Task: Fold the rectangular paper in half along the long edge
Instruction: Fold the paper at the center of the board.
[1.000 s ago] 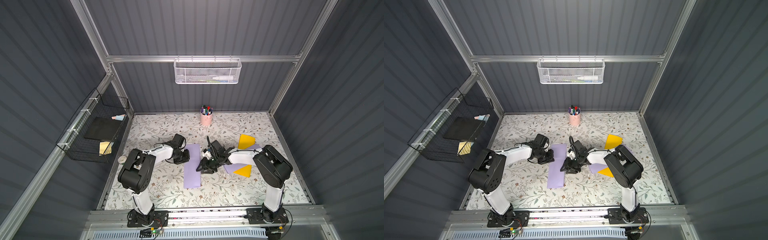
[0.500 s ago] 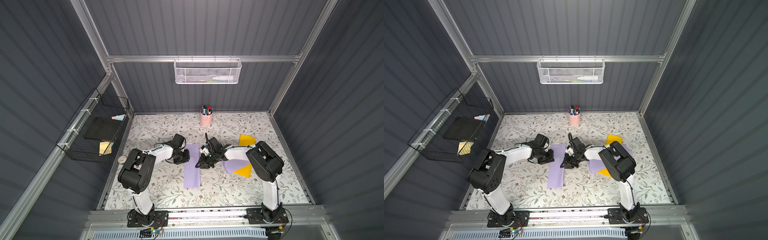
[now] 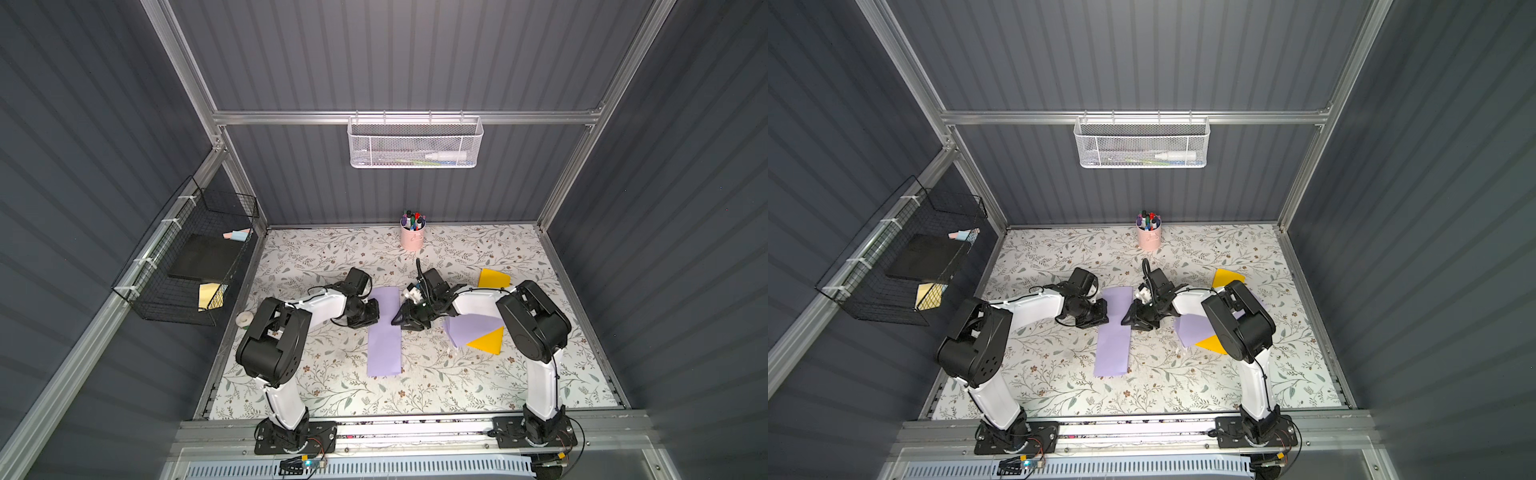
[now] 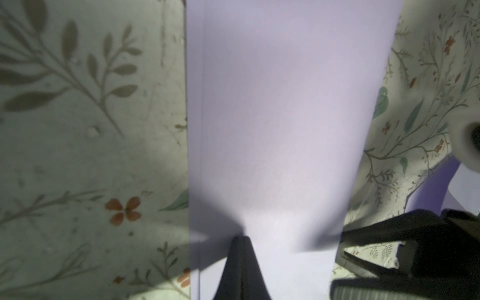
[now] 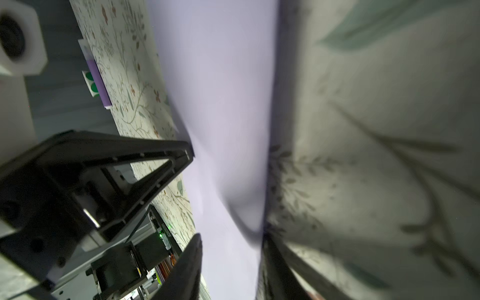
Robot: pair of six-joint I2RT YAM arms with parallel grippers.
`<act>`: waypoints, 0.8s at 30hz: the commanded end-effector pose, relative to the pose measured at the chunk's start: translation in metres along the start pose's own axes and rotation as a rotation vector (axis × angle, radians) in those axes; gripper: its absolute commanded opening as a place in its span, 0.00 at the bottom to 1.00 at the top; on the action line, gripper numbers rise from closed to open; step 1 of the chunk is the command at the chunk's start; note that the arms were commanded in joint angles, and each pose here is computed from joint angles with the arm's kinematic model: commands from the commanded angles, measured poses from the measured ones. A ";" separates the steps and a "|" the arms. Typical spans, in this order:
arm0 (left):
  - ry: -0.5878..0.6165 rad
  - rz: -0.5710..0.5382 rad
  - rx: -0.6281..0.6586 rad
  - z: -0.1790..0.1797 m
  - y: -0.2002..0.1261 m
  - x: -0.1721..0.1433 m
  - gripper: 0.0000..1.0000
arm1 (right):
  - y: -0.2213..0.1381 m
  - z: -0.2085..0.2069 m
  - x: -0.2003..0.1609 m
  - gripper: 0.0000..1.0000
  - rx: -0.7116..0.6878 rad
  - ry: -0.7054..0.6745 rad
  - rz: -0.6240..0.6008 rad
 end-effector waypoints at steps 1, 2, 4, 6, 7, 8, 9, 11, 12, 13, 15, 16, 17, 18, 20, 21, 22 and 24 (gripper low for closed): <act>-0.051 0.152 0.257 0.066 0.022 -0.042 0.00 | 0.001 -0.006 0.013 0.25 -0.011 0.007 -0.009; -0.052 0.152 0.255 0.065 0.021 -0.042 0.00 | 0.001 -0.006 0.016 0.21 -0.005 0.006 -0.009; -0.050 0.152 0.255 0.065 0.021 -0.042 0.00 | 0.003 -0.006 0.020 0.14 -0.002 -0.002 -0.007; -0.050 0.152 0.255 0.065 0.021 -0.042 0.00 | 0.004 -0.006 0.022 0.11 -0.003 -0.010 -0.006; -0.050 0.154 0.256 0.066 0.022 -0.042 0.00 | 0.005 -0.007 0.024 0.07 -0.005 -0.011 -0.005; -0.050 0.152 0.256 0.065 0.021 -0.042 0.00 | 0.005 -0.007 0.025 0.05 -0.004 -0.015 -0.007; -0.049 0.152 0.255 0.065 0.021 -0.042 0.00 | 0.005 -0.008 0.027 0.02 -0.006 -0.015 -0.010; -0.049 0.151 0.254 0.065 0.021 -0.041 0.00 | 0.003 -0.008 0.031 0.01 -0.008 -0.015 -0.015; -0.049 0.151 0.254 0.065 0.020 -0.042 0.00 | 0.001 -0.009 0.033 0.06 -0.014 -0.009 -0.019; -0.049 0.150 0.257 0.065 0.020 -0.042 0.00 | -0.002 -0.011 0.036 0.16 -0.028 0.001 -0.027; -0.048 0.147 0.255 0.065 0.019 -0.041 0.00 | -0.012 -0.012 0.039 0.25 -0.050 0.004 -0.047; -0.048 0.144 0.251 0.064 0.019 -0.040 0.00 | -0.018 -0.012 0.040 0.29 -0.058 0.004 -0.057; -0.048 0.144 0.244 0.062 0.020 -0.040 0.00 | -0.027 -0.012 0.041 0.32 -0.067 0.000 -0.074; -0.050 0.143 0.236 0.060 0.021 -0.038 0.00 | -0.038 -0.007 0.043 0.33 -0.071 -0.010 -0.094; -0.055 0.134 0.225 0.057 0.023 -0.034 0.00 | -0.060 0.000 0.043 0.34 -0.087 -0.032 -0.131; -0.058 0.126 0.211 0.053 0.024 -0.029 0.00 | -0.072 0.002 0.043 0.36 -0.101 -0.041 -0.152; -0.062 0.109 0.203 0.049 0.026 -0.023 0.00 | -0.083 0.006 0.042 0.37 -0.111 -0.050 -0.174; -0.061 0.091 0.178 0.038 0.028 -0.013 0.00 | -0.107 0.012 0.039 0.39 -0.125 -0.065 -0.219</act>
Point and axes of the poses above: each gripper's point midway between its finger pads, its own y axis out along the fingers, its own z axis along the line the jaws close on, x = y × z, the point moved 2 cm from there along -y, back along the fingers, and after that the axes turned 4 degrees about -y, right-handed, at the moved point
